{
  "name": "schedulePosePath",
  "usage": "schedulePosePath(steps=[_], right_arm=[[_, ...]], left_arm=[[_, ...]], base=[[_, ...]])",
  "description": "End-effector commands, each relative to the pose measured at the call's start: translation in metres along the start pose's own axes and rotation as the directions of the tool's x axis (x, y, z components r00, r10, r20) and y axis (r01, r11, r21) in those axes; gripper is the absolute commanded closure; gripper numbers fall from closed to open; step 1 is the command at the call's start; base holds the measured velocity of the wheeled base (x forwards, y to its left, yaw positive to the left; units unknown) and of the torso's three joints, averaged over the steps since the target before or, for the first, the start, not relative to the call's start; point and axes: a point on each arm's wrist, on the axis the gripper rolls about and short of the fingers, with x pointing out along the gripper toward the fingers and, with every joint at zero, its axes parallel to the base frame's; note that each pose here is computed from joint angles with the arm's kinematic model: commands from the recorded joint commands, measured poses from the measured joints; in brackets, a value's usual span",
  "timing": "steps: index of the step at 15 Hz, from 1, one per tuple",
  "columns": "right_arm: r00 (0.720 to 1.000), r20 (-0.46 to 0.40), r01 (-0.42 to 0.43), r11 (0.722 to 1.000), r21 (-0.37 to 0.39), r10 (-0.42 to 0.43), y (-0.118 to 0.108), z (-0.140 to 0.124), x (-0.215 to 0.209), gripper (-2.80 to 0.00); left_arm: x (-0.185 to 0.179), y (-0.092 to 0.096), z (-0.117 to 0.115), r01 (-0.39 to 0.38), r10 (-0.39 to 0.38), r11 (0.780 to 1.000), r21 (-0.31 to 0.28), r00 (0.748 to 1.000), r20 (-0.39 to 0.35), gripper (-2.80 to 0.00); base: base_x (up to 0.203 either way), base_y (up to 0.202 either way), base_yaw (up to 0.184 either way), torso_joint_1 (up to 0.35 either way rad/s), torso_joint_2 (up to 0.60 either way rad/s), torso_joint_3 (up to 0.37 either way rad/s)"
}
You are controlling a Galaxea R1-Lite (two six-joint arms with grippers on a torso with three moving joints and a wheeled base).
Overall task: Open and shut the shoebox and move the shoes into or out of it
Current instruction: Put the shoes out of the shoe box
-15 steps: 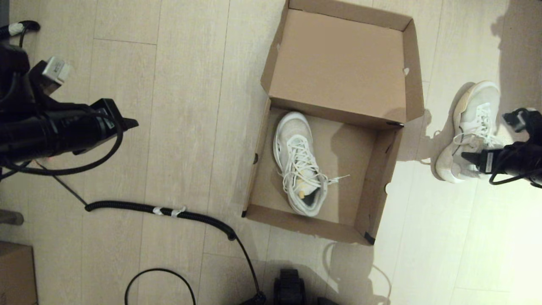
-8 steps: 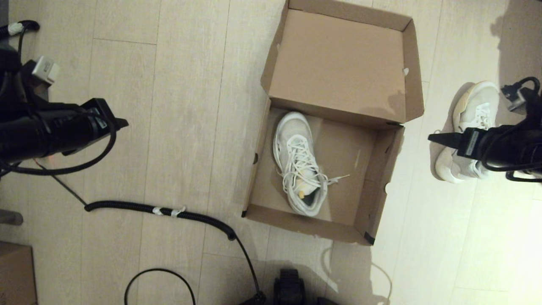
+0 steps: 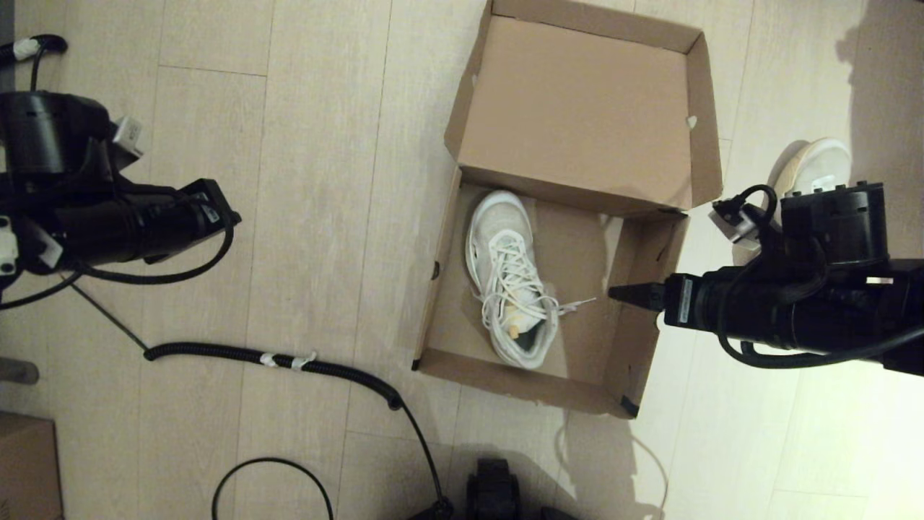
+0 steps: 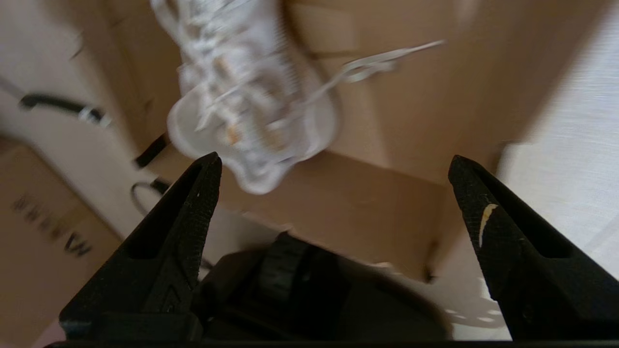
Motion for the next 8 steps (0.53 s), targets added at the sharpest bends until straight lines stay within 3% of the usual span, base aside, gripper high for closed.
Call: schedulePosePath(steps=[1,4,8], right_arm=[[0.998,-0.034,-0.046,0.999,-0.021,0.045,0.013,-0.01,0.004,-2.8],[0.986,-0.079,-0.152,0.984,-0.093,0.145,0.037,-0.034,0.008,-2.8],[0.972,-0.208,-0.162,0.952,-0.26,0.108,0.032,-0.069,0.033,-2.8]], left_arm=[[0.017,0.003,-0.007,-0.01,0.01,1.0,-0.003,0.999,-0.035,0.0],[0.023,0.008,-0.006,-0.024,0.023,1.0,-0.007,0.999,-0.035,0.0],[0.037,0.021,0.004,-0.055,0.055,0.998,-0.018,0.998,-0.008,0.0]], base=[[0.0,0.0,0.0,0.0,0.0,0.0],[0.0,0.0,0.0,0.0,0.0,0.0],[0.0,0.0,0.0,0.0,0.0,0.0]])
